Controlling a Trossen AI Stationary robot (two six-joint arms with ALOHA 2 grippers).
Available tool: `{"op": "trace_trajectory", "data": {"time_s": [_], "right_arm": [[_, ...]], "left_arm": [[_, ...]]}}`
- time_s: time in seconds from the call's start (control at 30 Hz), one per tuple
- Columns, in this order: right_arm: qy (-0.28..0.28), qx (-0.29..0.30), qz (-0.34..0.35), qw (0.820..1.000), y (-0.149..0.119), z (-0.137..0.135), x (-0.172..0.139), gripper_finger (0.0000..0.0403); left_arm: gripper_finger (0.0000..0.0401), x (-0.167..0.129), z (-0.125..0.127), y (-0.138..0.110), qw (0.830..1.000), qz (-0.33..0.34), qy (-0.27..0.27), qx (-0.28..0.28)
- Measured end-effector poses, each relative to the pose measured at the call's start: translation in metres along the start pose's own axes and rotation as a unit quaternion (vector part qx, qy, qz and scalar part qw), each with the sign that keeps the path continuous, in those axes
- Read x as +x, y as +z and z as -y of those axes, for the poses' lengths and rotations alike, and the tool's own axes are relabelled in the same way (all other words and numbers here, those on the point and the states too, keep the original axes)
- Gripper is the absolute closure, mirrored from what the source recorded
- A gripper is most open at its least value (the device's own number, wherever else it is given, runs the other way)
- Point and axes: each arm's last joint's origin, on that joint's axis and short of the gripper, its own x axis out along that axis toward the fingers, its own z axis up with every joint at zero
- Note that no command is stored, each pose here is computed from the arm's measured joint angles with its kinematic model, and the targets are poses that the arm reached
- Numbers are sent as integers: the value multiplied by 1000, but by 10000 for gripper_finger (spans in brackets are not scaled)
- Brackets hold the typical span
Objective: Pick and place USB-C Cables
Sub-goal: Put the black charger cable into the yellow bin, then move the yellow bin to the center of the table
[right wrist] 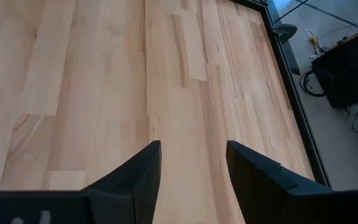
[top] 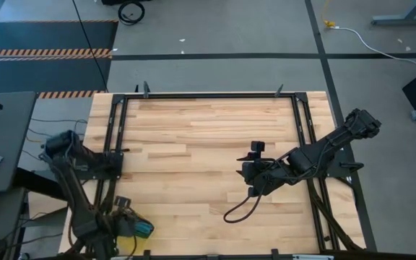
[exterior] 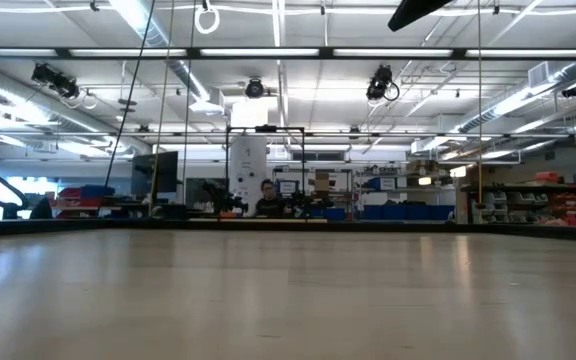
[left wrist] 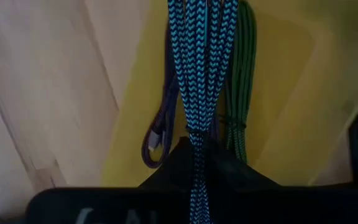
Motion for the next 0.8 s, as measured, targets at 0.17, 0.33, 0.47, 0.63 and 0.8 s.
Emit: {"op": "trace_trajectory", "data": {"time_s": [0.17, 0.33, 0.47, 0.63, 0.8], "right_arm": [[0, 6, 2, 1000, 0, 0, 0, 215], [9, 7, 0, 1000, 0, -1, 0, 215], [9, 7, 0, 1000, 0, -1, 0, 215], [9, 7, 0, 1000, 0, -1, 0, 215], [9, 7, 0, 1000, 0, -1, 0, 215]], "left_arm": [[374, 16, 8, 0, 999, -24, 20, 23], [320, 24, 10, 4, 999, -16, 41, -12], [276, 25, 11, 5, 999, -6, 37, -35], [245, 25, 10, 5, 999, -8, 39, -35], [243, 23, 8, 8, 998, -12, 39, -41]]}}
